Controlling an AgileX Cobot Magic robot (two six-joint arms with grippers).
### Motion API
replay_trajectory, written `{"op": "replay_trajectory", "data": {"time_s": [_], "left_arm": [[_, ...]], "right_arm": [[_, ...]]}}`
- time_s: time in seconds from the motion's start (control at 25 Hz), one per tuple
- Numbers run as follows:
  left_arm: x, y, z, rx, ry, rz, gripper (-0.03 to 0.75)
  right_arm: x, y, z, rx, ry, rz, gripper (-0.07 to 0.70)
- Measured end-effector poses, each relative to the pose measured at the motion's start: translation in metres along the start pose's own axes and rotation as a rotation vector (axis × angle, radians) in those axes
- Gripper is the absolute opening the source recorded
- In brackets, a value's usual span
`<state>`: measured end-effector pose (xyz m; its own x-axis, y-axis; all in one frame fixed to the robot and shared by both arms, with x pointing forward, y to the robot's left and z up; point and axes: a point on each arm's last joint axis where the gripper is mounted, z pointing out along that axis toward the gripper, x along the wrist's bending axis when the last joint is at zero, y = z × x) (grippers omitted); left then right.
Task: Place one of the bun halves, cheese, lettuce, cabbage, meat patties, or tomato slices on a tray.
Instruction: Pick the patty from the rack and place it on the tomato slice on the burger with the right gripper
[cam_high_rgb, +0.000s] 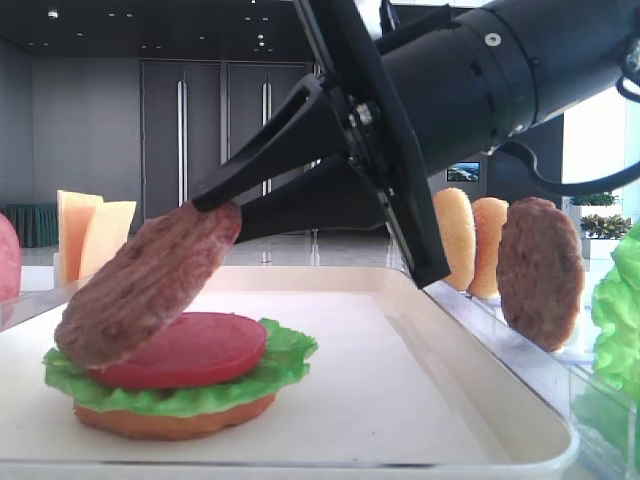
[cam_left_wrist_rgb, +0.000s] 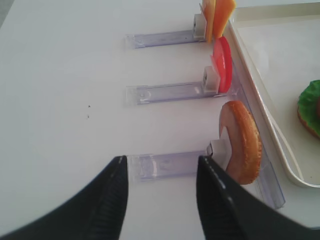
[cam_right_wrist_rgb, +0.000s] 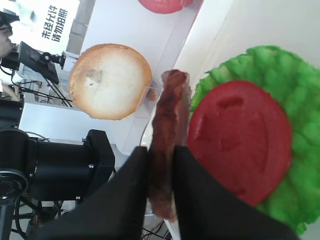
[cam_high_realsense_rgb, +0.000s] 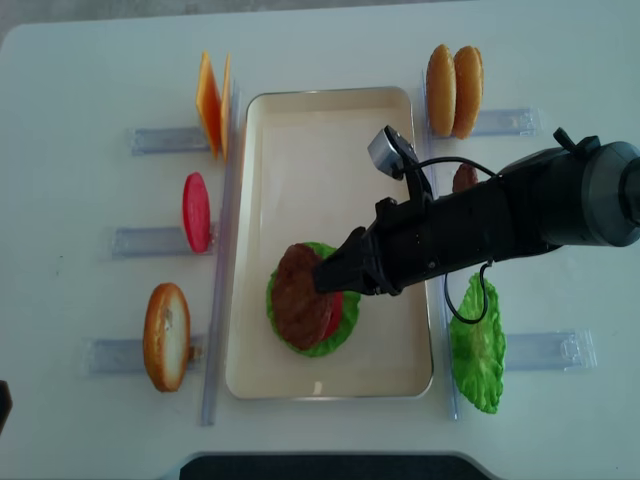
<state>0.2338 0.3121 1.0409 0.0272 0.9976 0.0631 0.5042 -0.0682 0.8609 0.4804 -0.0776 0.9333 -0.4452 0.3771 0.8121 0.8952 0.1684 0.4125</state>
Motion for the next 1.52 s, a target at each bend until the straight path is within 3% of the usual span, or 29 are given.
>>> {"op": "replay_trajectory", "data": {"time_s": [0.6,0.88,1.12,1.32,1.52], "left_arm": [[0.000,0.000,0.000,0.000,0.000,0.000,0.345],[0.000,0.000,0.000,0.000,0.000,0.000,0.345],[0.000,0.000,0.000,0.000,0.000,0.000,0.345],[0.000,0.000,0.000,0.000,0.000,0.000,0.345],[0.000,0.000,0.000,0.000,0.000,0.000,0.345]], "right_arm": [[0.002,0.000,0.000,-0.005,0.023,0.005,0.122],[0.002,0.001,0.000,-0.008,0.024,0.004,0.285],[0.000,0.002,-0.001,-0.022,-0.016,-0.026,0.319],[0.010,0.011,-0.013,-0.079,-0.100,-0.113,0.319],[0.027,0.017,-0.031,-0.115,-0.188,-0.240,0.320]]}}
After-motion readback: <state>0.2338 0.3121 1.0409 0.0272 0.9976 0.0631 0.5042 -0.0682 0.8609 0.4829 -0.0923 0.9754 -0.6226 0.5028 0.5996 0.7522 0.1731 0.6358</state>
